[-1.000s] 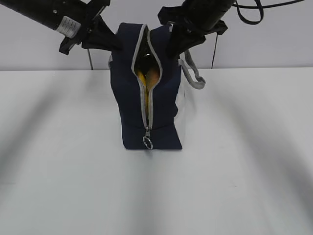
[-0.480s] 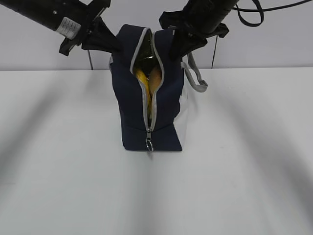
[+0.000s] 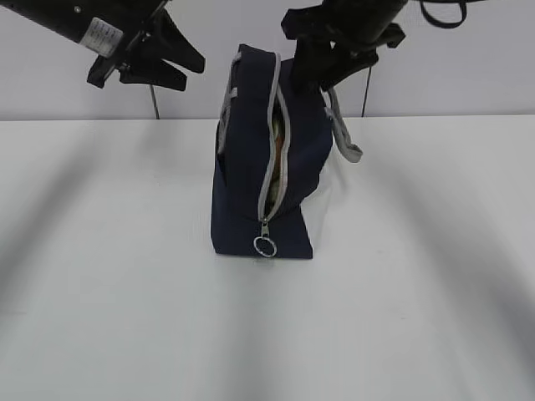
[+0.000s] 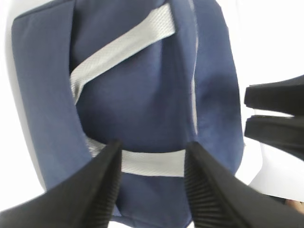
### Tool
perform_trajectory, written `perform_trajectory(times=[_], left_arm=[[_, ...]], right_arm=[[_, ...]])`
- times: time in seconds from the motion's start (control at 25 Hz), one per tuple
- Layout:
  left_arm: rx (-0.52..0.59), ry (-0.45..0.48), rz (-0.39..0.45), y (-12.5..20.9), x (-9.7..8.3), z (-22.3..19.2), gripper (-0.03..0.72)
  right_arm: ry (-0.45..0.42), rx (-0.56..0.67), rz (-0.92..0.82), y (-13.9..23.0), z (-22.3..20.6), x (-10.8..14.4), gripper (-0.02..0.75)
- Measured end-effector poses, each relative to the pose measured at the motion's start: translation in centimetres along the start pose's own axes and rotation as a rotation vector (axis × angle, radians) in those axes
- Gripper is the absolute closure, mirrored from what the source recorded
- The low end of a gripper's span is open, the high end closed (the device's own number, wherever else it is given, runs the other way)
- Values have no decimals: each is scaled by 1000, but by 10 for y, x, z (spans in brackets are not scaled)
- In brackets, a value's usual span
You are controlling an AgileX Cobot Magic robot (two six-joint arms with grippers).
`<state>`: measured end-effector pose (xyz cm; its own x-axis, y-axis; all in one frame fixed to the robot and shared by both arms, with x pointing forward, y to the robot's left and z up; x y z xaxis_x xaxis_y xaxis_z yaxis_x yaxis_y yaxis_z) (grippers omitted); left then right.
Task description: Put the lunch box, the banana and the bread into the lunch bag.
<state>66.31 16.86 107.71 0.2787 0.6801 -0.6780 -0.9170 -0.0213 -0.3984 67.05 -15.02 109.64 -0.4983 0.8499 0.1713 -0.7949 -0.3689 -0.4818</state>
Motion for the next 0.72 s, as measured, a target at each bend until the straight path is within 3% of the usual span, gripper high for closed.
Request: perform_trajectory(times=[0.12,0.4,0.72], left_arm=[[-4,7,-23,2,-10,11,344],[34,1,-89,12,-33,37,340],[7,-151,-154,22,-49,73,338]], right_arm=[[46,-40,25,-1,26,3,349],[66,-118,58,0,69,17,342],[44,-115,104,15,87,47,342]])
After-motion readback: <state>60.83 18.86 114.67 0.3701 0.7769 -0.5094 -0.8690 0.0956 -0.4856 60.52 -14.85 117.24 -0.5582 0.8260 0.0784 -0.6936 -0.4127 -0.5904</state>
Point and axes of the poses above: a point on each arm's last joint axis where the gripper is mounted, z pointing back along that axis away from the gripper, x along the wrist's bending axis when the last joint is at zero, y = z × x, the point moved 1 cm from there along -z, pointing out along that axis toward the gripper, and after that the axes turned 1 degree about z, right-handed, at the moved point
